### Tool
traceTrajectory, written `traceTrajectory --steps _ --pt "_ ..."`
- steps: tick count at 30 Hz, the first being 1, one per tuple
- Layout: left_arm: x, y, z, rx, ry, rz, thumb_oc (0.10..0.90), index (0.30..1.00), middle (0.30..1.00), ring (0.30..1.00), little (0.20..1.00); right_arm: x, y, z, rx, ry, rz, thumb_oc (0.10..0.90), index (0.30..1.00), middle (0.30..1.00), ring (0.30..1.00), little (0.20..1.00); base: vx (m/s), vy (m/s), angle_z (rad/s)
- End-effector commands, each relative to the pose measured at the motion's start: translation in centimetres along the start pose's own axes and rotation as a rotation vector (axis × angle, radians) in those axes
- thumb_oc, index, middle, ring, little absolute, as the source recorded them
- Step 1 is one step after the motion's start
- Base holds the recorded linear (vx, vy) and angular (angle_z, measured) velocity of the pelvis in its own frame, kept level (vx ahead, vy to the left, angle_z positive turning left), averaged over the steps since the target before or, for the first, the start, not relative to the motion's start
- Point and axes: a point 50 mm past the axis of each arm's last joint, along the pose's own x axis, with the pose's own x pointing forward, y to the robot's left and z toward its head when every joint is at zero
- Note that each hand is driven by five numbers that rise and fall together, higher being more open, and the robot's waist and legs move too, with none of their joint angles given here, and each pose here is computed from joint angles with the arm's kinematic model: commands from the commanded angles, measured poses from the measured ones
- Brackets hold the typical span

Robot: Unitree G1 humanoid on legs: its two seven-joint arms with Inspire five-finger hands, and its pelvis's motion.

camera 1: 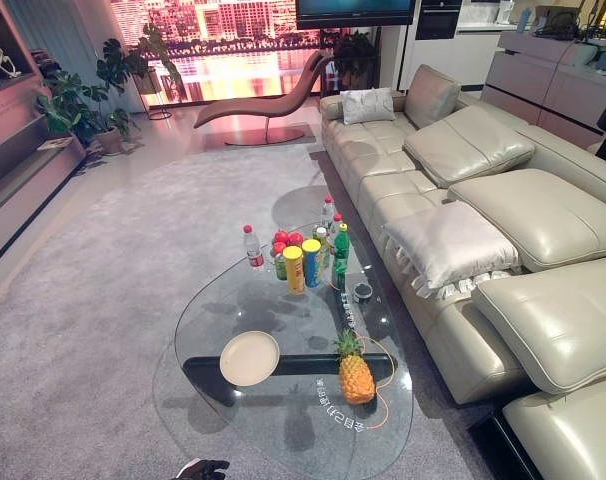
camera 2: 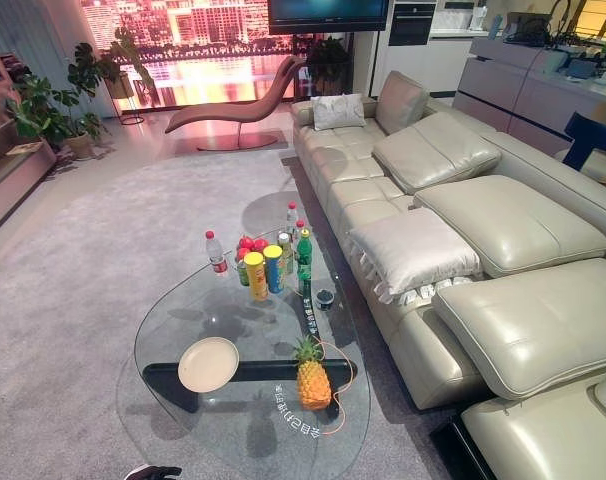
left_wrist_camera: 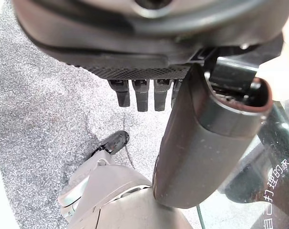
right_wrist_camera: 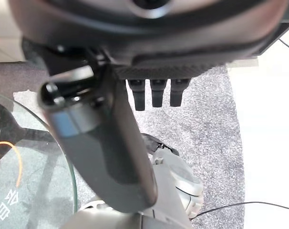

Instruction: Pick up the fruit to the plate

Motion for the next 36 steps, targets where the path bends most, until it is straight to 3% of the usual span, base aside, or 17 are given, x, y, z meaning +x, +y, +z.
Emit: traceTrajectory --steps 1,36 --pt "0.15 0.78 1.12 -0.047 -0.007 0.01 0.8 0.9 0.9 0.9 0.9 -0.12 -0.71 2.85 0.027 -0.04 -0.033 0.8 0.9 0.9 0.9 0.9 0.0 0.0 0.0" --pt "0.16 0.88 1.3 -0.062 -0.01 0.001 0.8 0.9 0.9 0.9 0.9 -0.14 -0.97 2.93 0.019 -0.037 -0.039 0.8 0.9 0.9 0.9 0.9 0.0 0.0 0.0"
